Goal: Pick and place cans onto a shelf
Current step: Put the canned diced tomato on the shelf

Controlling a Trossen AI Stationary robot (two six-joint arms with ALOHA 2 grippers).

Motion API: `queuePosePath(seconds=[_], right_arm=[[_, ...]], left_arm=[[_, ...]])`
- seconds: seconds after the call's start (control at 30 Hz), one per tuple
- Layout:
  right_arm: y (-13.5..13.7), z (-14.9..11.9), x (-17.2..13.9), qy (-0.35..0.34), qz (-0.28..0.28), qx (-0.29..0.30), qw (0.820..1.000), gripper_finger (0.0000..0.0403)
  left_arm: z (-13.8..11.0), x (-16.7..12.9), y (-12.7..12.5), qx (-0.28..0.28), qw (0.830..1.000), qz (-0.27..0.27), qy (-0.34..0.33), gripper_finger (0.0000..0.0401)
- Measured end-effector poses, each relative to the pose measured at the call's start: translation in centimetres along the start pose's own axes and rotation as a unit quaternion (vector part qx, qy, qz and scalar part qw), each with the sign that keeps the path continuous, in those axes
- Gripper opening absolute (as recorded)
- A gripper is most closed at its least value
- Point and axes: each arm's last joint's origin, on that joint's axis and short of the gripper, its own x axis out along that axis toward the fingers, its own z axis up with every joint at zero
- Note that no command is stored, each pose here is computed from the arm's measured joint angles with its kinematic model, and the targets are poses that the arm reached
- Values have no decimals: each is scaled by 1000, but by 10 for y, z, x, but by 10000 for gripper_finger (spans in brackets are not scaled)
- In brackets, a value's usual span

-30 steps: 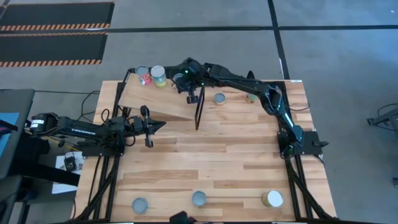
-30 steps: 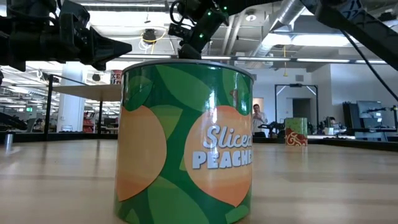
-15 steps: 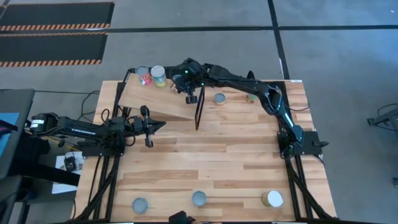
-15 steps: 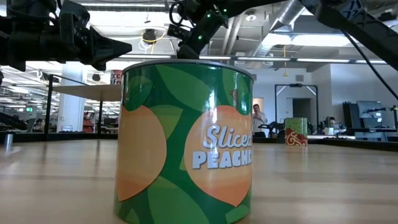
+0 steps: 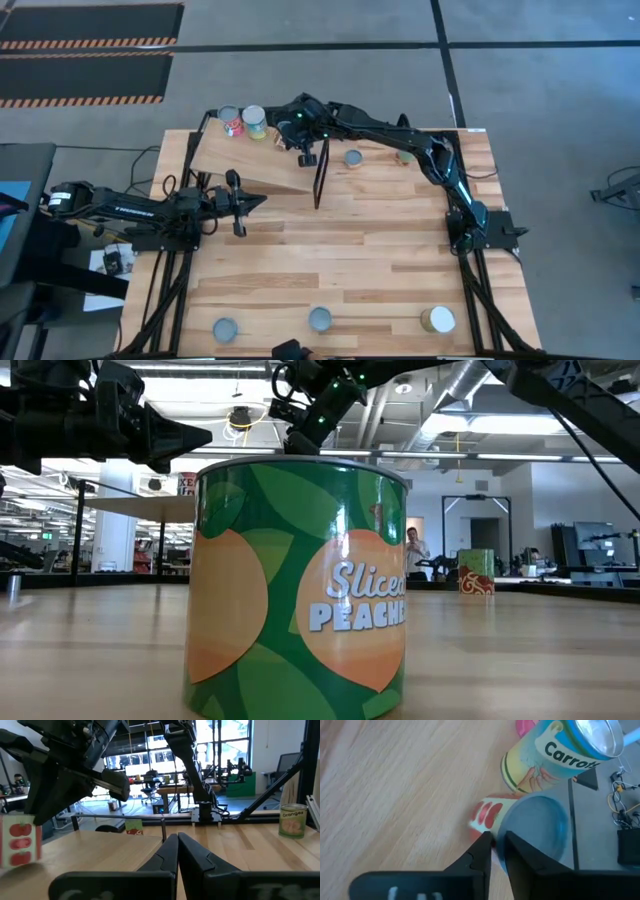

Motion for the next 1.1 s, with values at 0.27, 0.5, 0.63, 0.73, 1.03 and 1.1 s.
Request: queuePosePath(seconds=[0.27, 0.5, 0.63, 0.73, 1.03, 1.1], right_arm=[[0, 0, 0, -1, -1, 9, 1000, 119], [-2, 8, -9, -12, -31, 5, 999, 131], [-6, 15, -33, -23, -41, 5, 999, 101], [-3, 10, -32, -1, -21, 14, 1000, 58], [-1, -10, -8, 35, 31, 51, 998, 33], [-1, -10, -2, 28, 26, 56, 998, 37]], left_arm=[[0, 0, 0, -1, 1000, 0, 0, 1], [0, 0, 0, -1, 1000, 0, 0, 1], [0, 0, 0, -1, 1000, 0, 0, 1], [0, 0, 0, 3, 1000, 0, 0, 1], [0, 0, 0, 3, 1000, 0, 0, 1], [0, 0, 0, 3, 1000, 1, 0, 1]])
